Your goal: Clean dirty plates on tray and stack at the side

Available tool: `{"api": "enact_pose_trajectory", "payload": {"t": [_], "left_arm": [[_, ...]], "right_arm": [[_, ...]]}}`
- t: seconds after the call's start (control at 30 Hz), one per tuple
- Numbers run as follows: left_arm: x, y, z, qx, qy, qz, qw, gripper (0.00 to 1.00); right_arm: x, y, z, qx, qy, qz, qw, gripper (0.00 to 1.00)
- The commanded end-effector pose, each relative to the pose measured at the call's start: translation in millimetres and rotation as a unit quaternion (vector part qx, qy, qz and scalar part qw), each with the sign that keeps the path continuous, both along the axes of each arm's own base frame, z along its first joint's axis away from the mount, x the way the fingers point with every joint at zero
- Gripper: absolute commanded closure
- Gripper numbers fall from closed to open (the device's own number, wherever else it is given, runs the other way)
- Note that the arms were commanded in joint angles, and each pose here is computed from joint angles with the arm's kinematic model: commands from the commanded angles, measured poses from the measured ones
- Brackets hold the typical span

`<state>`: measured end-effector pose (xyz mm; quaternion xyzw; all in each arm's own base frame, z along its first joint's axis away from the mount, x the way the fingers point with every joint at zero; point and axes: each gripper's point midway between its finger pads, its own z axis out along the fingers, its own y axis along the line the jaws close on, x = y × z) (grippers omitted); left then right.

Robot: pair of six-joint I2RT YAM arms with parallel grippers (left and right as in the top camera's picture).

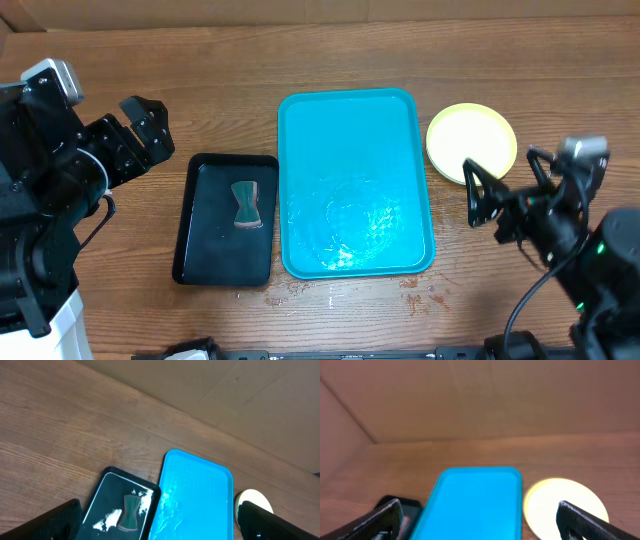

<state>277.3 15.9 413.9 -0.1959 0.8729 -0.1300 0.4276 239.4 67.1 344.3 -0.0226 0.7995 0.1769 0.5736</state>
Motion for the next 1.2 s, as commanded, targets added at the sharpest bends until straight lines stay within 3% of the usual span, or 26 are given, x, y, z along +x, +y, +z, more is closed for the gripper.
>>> {"api": "enact_pose_trajectory", "payload": {"t": [0.0,0.13,0.33,0.7,1.17], "left_arm": [[0.9,2.9,2.2,0.012,-0.004,-0.001,1.0,0.0],[0.9,2.9,2.2,0.012,-0.004,-0.001,1.0,0.0],[0.9,2.9,2.2,0.012,-0.004,-0.001,1.0,0.0],[0.9,2.9,2.2,0.012,-0.004,-0.001,1.0,0.0],[0.9,2.9,2.2,0.012,-0.004,-0.001,1.0,0.0]], "right_arm": [[-8.5,-12.2,-55.1,-0.005,0.018,-0.022,1.0,0.0],[-15.4,-22.4,-104.4,-0.005,0.018,-0.043,0.999,0.0],[-10.2,-26.8,-140.9,0.003,-0.046,-0.053,0.998,0.0],[3.4,-25.9,-166.1,0.015,-0.15,-0.053,0.987,0.0],[2.9,-24.3,-171.0,0.014,-0.138,-0.05,0.989,0.0]]}}
